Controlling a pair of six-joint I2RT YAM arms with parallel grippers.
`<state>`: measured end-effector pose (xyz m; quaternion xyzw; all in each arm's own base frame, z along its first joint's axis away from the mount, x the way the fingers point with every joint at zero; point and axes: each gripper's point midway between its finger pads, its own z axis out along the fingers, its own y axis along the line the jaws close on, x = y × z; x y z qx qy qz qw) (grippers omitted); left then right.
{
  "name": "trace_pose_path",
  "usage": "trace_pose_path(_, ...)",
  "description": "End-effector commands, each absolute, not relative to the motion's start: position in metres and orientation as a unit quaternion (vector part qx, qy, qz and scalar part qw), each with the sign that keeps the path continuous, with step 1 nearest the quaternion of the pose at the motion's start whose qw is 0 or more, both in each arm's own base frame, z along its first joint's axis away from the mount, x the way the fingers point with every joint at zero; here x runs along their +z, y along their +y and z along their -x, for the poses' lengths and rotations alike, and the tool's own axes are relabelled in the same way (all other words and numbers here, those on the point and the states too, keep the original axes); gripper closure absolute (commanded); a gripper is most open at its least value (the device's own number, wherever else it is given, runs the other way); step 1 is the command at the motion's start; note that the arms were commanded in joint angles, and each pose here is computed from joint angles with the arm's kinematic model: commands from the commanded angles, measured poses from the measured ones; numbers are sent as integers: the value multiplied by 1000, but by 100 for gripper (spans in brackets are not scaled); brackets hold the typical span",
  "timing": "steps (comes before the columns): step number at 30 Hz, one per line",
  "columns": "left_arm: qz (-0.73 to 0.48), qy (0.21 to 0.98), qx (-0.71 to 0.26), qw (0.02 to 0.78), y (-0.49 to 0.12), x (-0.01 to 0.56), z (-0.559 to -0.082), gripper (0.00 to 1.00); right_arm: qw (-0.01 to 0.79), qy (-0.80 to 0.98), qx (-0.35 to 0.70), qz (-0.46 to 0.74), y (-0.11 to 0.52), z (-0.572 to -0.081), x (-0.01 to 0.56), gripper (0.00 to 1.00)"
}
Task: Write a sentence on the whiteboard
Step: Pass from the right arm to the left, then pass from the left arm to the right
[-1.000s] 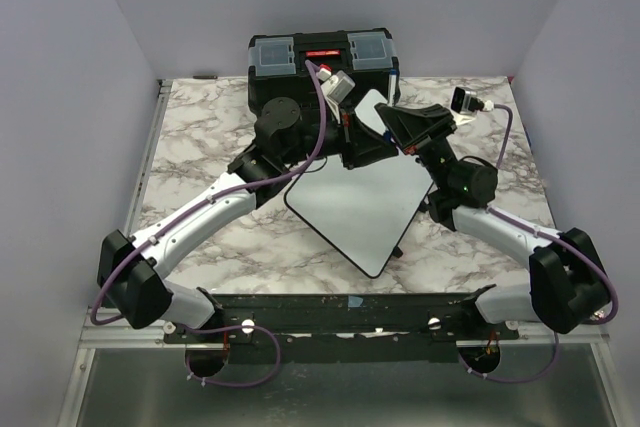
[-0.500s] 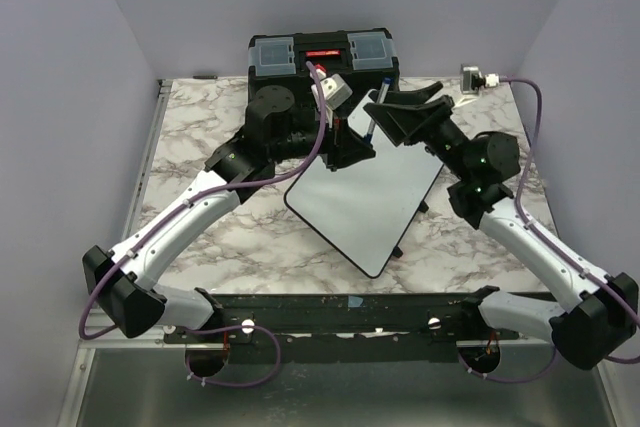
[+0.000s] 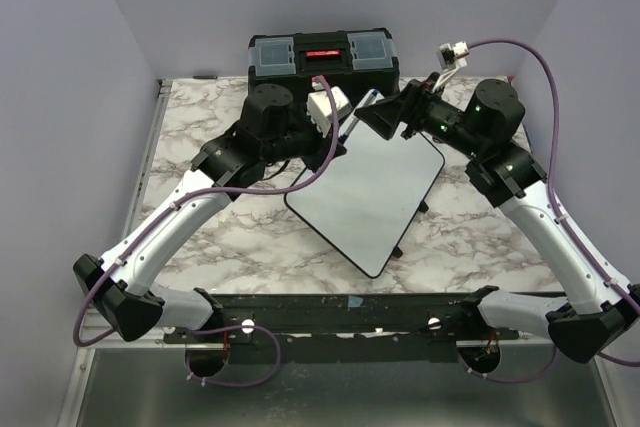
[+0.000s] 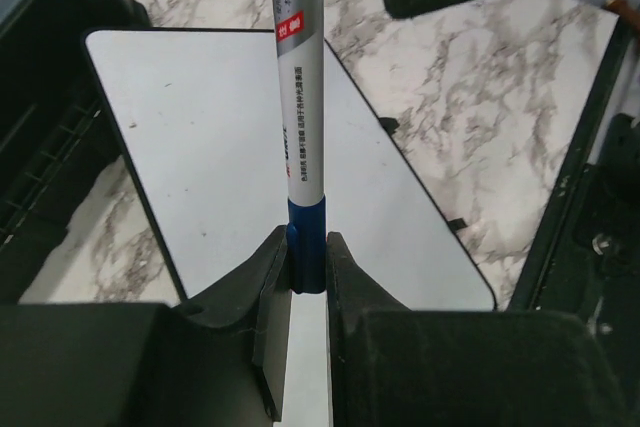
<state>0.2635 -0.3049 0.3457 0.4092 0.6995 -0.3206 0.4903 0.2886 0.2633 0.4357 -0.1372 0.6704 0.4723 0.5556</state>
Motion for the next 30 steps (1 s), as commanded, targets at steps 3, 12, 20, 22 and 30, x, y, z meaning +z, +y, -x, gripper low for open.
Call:
trace_pose_path(3,-479,655,-214,544,-278,356,-274,100,496,731,437,169,259,-273,406,18)
trace_pose_path(12,-568,578,-103,577,-265,356,-281,100,427,735,492,188,275,-251,407,18)
trace_pose_path(20,-633,539,14,556,-273,341,-299,100,379,742,522,186,284,-242,393,21)
trace_pose_path(22,-644,536,26,546,-275,336,-301,100,372,746,521,182,284,-242,387,22)
trace_pose_path(30,-655,526,83,536,-277,328,-308,100,361,776,489,167,280,-250,363,25)
